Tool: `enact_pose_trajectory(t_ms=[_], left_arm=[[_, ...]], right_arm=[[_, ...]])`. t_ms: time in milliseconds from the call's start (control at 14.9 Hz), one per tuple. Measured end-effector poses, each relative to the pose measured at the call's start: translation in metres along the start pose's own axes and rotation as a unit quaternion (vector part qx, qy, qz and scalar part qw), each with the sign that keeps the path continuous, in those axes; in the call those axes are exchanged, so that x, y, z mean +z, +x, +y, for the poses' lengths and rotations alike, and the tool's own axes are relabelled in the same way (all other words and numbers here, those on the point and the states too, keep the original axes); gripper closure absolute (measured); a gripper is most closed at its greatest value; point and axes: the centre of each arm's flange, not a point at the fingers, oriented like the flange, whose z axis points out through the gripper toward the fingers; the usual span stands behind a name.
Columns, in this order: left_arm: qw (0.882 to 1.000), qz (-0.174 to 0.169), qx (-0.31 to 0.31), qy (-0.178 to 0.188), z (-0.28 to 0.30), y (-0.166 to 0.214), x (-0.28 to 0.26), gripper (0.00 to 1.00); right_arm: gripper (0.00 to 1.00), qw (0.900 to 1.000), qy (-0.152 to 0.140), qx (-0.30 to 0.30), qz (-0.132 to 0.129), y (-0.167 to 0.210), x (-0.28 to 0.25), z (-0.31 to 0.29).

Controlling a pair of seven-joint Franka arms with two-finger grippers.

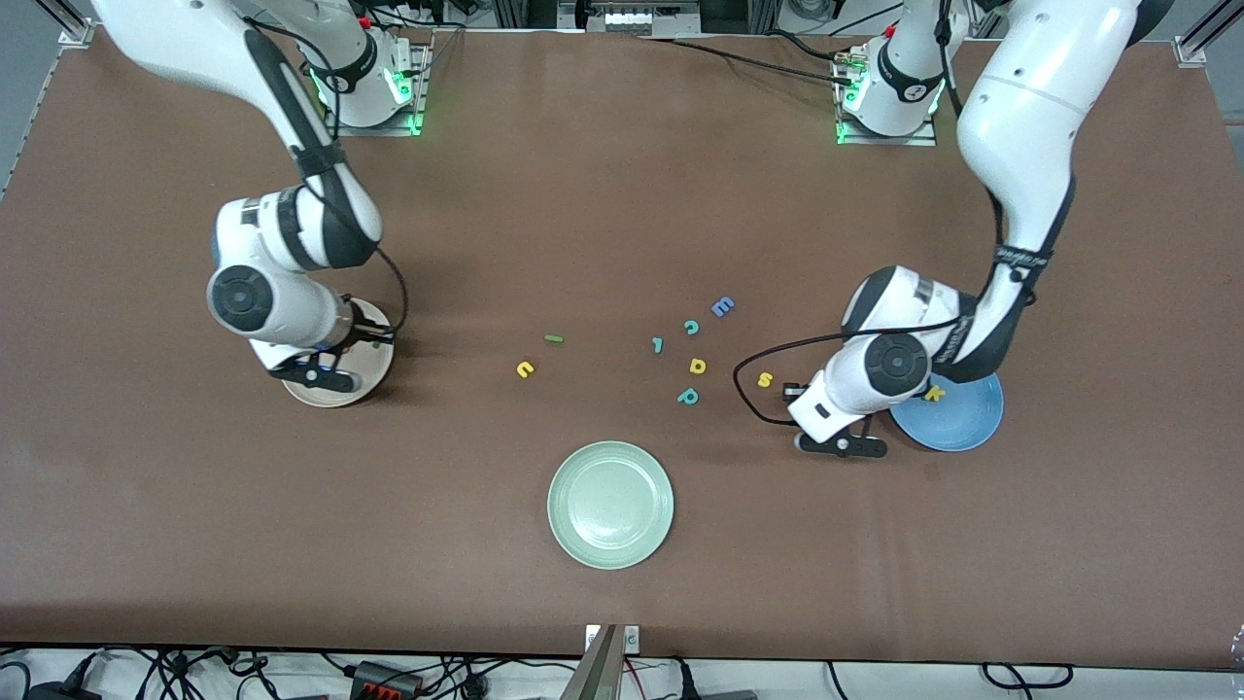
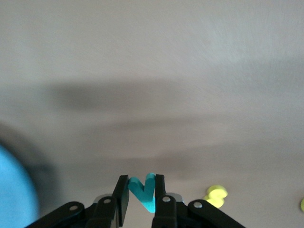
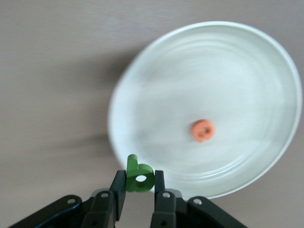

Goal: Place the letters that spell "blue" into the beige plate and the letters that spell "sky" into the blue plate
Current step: 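Drop the b on the beige plate while the left gripper drops y on blue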

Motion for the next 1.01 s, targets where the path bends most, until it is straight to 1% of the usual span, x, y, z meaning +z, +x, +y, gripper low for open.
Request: enact_pose_trajectory(t_ms=[67, 201, 269, 336, 470, 604, 739, 806, 873, 1007], left_arm=[[1.0, 0.005, 0.013, 0.002, -0.024, 0.003, -0.014, 0.74], [0.999, 0.006, 0.037, 0.003, -0.079, 0.008, -0.024, 0.74], [0.999, 0.001, 0.044, 0.002, -0.106, 0.008, -0.022, 0.74], [0.999, -0.011, 0.052, 0.002, -0.128, 0.006, -0.018, 0.74], [0.997, -0.036, 0.066, -0.001, -0.158, -0.001, -0.01, 0.74], [0.995, -0.05, 0.082, -0.005, -0.176, -0.007, -0.002, 0.74], [0.994, -0.062, 0.084, -0.009, -0.188, -0.014, 0.01, 0.74], [0.994, -0.066, 0.084, -0.011, -0.19, -0.016, 0.014, 0.69], [0.994, -0.069, 0.083, -0.012, -0.192, -0.017, 0.017, 0.62], [0.994, -0.068, 0.083, -0.012, -0.193, -0.017, 0.016, 0.45]], right_arm=[[0.72, 1.0, 0.001, -0.006, -0.003, 0.002, 0.003, 0.008], [0.72, 1.0, 0.001, -0.011, -0.006, 0.003, 0.007, 0.011], [0.72, 1.0, 0.001, -0.012, -0.004, 0.003, 0.01, 0.01], [0.72, 1.0, 0.002, -0.014, -0.001, 0.005, 0.013, 0.008], [0.72, 1.0, 0.002, -0.016, 0.0, 0.008, 0.025, 0.008], [0.72, 1.0, 0.002, -0.022, -0.004, 0.012, 0.038, 0.012], [0.69, 1.0, 0.003, -0.022, -0.007, 0.016, 0.044, 0.022], [0.66, 1.0, 0.005, -0.023, -0.005, 0.018, 0.042, 0.026], [0.53, 1.0, 0.006, -0.025, -0.001, 0.02, 0.037, 0.027], [0.36, 0.999, 0.01, -0.032, 0.011, 0.024, 0.022, 0.022]])
